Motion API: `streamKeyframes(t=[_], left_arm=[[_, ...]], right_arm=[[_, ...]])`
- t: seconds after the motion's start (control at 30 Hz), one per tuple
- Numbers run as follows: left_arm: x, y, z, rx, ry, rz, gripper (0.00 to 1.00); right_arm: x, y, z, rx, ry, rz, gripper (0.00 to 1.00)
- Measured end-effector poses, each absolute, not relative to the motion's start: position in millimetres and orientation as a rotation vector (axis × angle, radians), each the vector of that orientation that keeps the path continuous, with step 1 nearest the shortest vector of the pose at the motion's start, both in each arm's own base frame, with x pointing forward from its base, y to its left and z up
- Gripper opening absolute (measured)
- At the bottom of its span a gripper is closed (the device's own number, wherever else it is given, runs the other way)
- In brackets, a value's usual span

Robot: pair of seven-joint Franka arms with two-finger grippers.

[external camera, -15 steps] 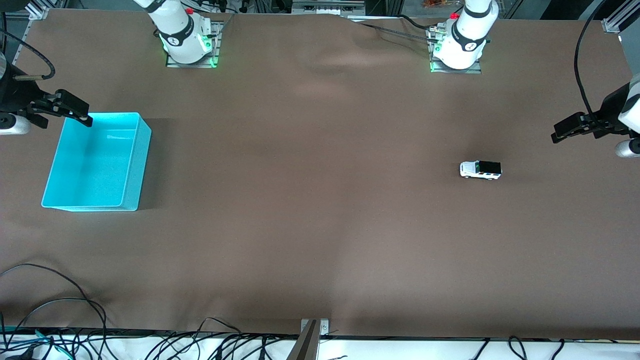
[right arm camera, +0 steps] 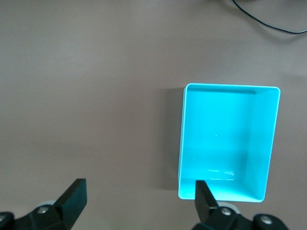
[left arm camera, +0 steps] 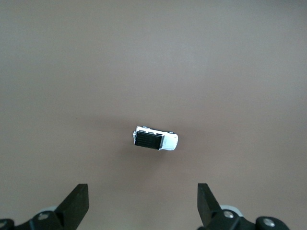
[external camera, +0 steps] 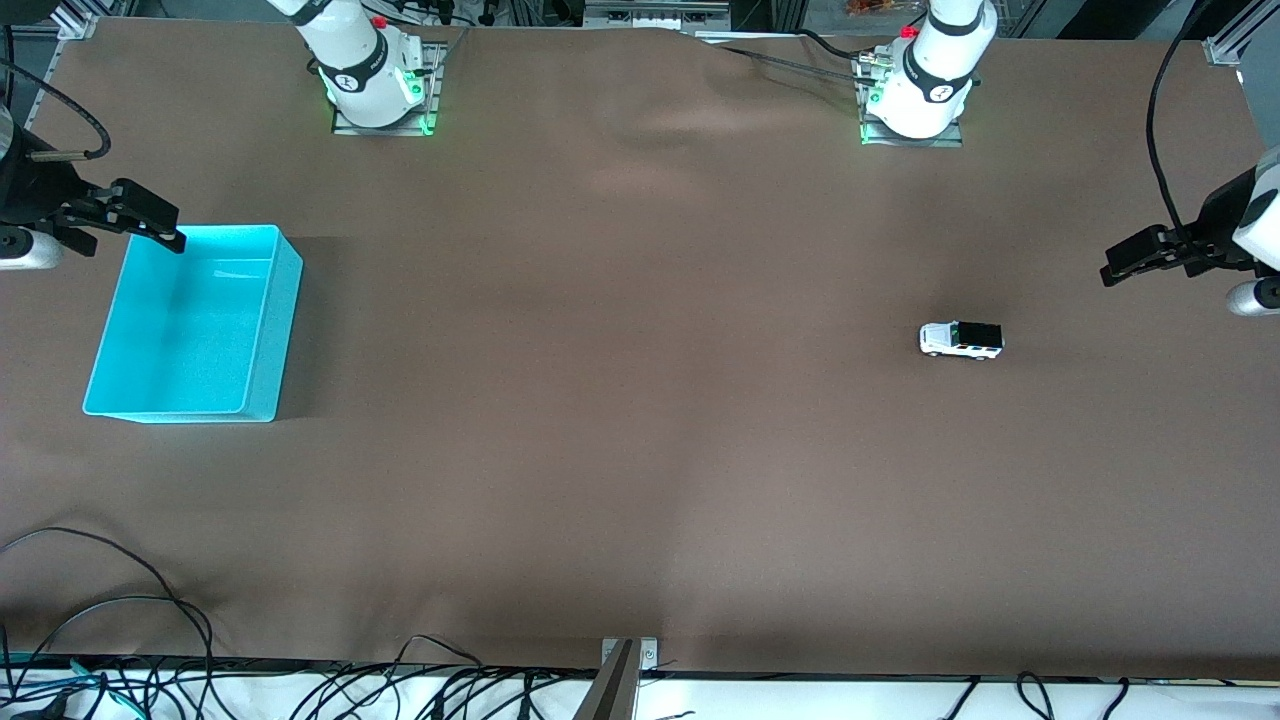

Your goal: Wind and store white jeep toy

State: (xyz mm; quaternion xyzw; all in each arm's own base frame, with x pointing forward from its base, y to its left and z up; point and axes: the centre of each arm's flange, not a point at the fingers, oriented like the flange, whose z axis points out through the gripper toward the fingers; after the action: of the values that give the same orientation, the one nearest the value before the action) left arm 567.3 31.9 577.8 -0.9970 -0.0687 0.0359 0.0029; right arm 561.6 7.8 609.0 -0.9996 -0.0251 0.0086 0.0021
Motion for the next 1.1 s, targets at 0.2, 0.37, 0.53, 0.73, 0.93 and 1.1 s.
streamKeyframes(t=[0.2, 0.37, 0.53, 0.73, 0.93, 1.1], left_arm=[[568, 32, 576, -3.126, -0.215, 0.118, 1.0], [570, 32, 572, -3.126, -0.215, 0.127, 1.0], [572, 32, 566, -3.126, -0.216, 0.145, 1.0], [576, 36, 555, -3.124, -0.225, 0.173, 1.0], [578, 45, 545, -3.109, -0.338, 0.204, 1.0], [581, 47, 531, -3.062, -0.563, 0.242, 1.0]], right_arm=[[562, 7, 609, -3.136, -0.078, 0.027, 1.0], [562, 6, 609, -3.136, -0.073, 0.028, 1.0], [562, 6, 608, -3.136, -0.073, 0.029, 1.0], [562, 6, 607, -3.136, -0.073, 0.032, 1.0], [563, 6, 607, -3.136, -0.073, 0.034, 1.0], [563, 6, 606, -3.136, -0.073, 0.035, 1.0]])
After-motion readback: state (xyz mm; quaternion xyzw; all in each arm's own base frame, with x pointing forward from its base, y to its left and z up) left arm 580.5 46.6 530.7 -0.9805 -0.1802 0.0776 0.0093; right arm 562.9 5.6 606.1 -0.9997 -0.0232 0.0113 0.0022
